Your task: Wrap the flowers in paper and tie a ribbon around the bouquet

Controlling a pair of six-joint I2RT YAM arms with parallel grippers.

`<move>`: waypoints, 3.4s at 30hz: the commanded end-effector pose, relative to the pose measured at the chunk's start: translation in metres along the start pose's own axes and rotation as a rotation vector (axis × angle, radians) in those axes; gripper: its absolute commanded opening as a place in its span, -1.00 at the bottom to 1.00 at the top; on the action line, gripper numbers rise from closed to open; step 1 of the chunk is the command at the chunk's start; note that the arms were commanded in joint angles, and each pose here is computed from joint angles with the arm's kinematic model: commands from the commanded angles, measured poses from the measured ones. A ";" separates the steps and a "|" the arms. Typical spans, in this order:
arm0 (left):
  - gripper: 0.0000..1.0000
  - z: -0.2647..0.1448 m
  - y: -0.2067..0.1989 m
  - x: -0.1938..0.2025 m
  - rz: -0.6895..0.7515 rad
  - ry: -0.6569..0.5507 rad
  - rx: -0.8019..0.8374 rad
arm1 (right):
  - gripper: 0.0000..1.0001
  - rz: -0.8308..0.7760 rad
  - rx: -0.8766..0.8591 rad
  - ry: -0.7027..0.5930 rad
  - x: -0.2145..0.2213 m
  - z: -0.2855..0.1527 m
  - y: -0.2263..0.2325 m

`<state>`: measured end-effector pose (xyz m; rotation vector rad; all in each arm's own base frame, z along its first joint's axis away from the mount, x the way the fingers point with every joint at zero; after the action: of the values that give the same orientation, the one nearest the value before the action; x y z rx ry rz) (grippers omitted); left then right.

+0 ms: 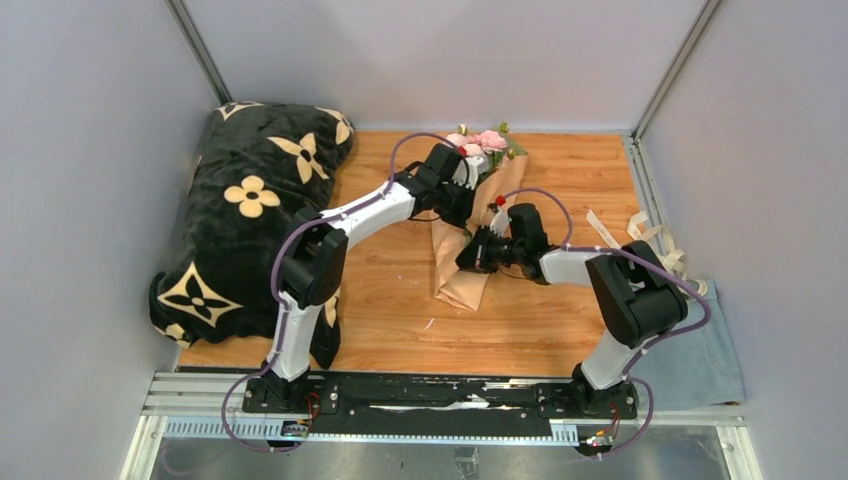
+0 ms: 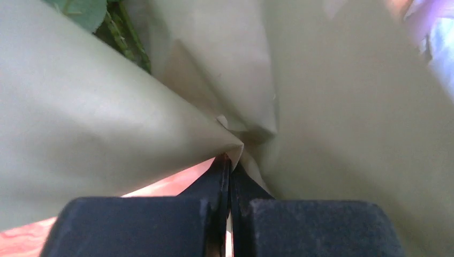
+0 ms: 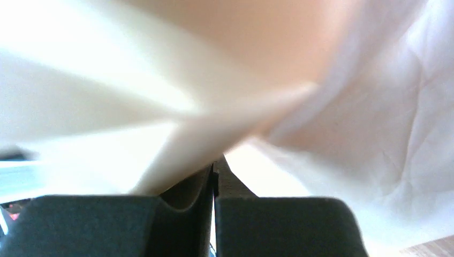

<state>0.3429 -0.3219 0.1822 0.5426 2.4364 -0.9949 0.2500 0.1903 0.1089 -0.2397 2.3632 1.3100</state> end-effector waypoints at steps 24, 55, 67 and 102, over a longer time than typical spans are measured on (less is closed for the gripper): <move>-1.00 -0.080 -0.003 0.001 0.120 -0.034 -0.184 | -1.00 -0.131 -0.269 -0.076 -0.097 0.048 -0.030; -1.00 -0.016 0.006 0.005 0.320 0.022 -0.060 | -1.00 -0.074 -0.038 -0.020 -0.078 0.033 -0.023; -1.00 0.005 0.017 0.018 0.344 0.061 -0.085 | -1.00 -0.045 0.332 -0.149 -0.100 -0.039 -0.028; 0.45 0.073 0.004 0.055 0.838 0.186 -0.076 | 0.12 -0.291 0.170 -0.118 -0.159 -0.093 -0.038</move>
<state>0.3203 -0.3614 0.1073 1.4060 2.1012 -0.5529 0.3828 0.0561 0.2007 -0.2883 2.2060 0.8239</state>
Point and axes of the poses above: each gripper's point midway between its finger pads, its own z axis out along the fingers, its own y axis along the line the jaws close on, x = y × z, the point moved 10 cm from there along -z, back along the fingers, and after that the axes turned 10 degrees about -z, right-handed, at the moved point
